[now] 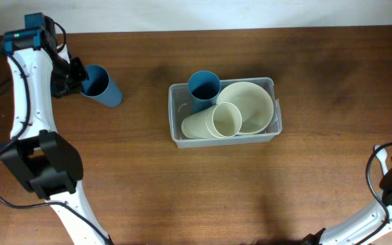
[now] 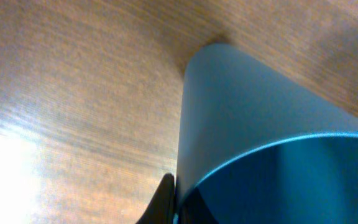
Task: Pack container
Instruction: 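Grasp and lift the second blue cup with the left gripper, then carry the second blue cup and drop it into the first blue cup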
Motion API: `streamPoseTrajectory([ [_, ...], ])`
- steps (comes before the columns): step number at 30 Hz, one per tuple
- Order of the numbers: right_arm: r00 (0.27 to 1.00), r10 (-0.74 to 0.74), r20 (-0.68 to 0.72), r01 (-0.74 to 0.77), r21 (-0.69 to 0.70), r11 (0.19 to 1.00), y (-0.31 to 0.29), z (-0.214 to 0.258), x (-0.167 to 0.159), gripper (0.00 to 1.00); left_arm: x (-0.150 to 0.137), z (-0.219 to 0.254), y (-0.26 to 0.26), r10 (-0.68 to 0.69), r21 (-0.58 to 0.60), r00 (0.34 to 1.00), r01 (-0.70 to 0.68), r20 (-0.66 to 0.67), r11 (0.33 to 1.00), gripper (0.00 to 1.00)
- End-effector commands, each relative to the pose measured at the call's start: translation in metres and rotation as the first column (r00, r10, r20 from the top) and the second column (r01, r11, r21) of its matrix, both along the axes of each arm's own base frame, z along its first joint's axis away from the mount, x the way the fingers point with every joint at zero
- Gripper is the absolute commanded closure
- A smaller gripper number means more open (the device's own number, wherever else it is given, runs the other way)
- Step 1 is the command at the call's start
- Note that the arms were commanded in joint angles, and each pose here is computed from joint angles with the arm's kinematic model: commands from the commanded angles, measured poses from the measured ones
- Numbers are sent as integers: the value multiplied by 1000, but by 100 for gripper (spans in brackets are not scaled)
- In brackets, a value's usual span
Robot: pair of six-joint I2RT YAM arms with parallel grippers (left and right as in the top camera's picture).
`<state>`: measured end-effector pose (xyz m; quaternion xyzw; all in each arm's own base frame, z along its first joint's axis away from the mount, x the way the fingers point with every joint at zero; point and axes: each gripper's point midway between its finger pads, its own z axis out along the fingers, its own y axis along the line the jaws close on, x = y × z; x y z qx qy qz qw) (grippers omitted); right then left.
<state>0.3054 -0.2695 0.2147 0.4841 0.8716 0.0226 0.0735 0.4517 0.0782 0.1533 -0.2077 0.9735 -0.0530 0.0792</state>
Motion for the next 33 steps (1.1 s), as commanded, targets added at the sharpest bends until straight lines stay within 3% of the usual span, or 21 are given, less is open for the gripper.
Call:
streamPoseTrajectory([
  [1, 1000, -4, 5, 4, 4, 1000, 2, 0, 2, 1, 19, 46, -4, -45, -6, 989, 46, 139, 999, 99],
  [7, 1000, -4, 5, 4, 4, 1000, 2, 0, 2, 1, 16, 160, -50, -217, 64, 890, 209, 400, 976, 99],
  [9, 1000, -4, 5, 4, 4, 1000, 2, 0, 2, 1, 8, 194, -75, -275, 92, 830, 264, 486, 960, 99],
  [10, 1000, -4, 5, 4, 4, 1000, 2, 0, 2, 1, 1, 221, -103, -328, 98, 761, 332, 560, 938, 98],
  [15, 1000, -4, 5, 4, 4, 1000, 2, 0, 2, 1, -30, 261, -169, -439, 140, 631, 466, 640, 874, 98],
  [19, 1000, -4, 5, 4, 4, 1000, 2, 0, 2, 1, -60, 274, -234, -527, 139, 530, 605, 665, 784, 98],
  [25, 1000, -4, 5, 4, 4, 1000, 2, 0, 2, 1, -73, 262, -270, -584, 121, 508, 680, 634, 723, 99],
  [29, 1000, -4, 5, 4, 4, 1000, 2, 0, 2, 1, -72, 231, -282, -631, 90, 543, 714, 554, 694, 99],
  [33, 1000, -4, 5, 4, 4, 1000, 2, 0, 2, 1, -66, 200, -278, -651, 74, 605, 704, 459, 706, 98],
])
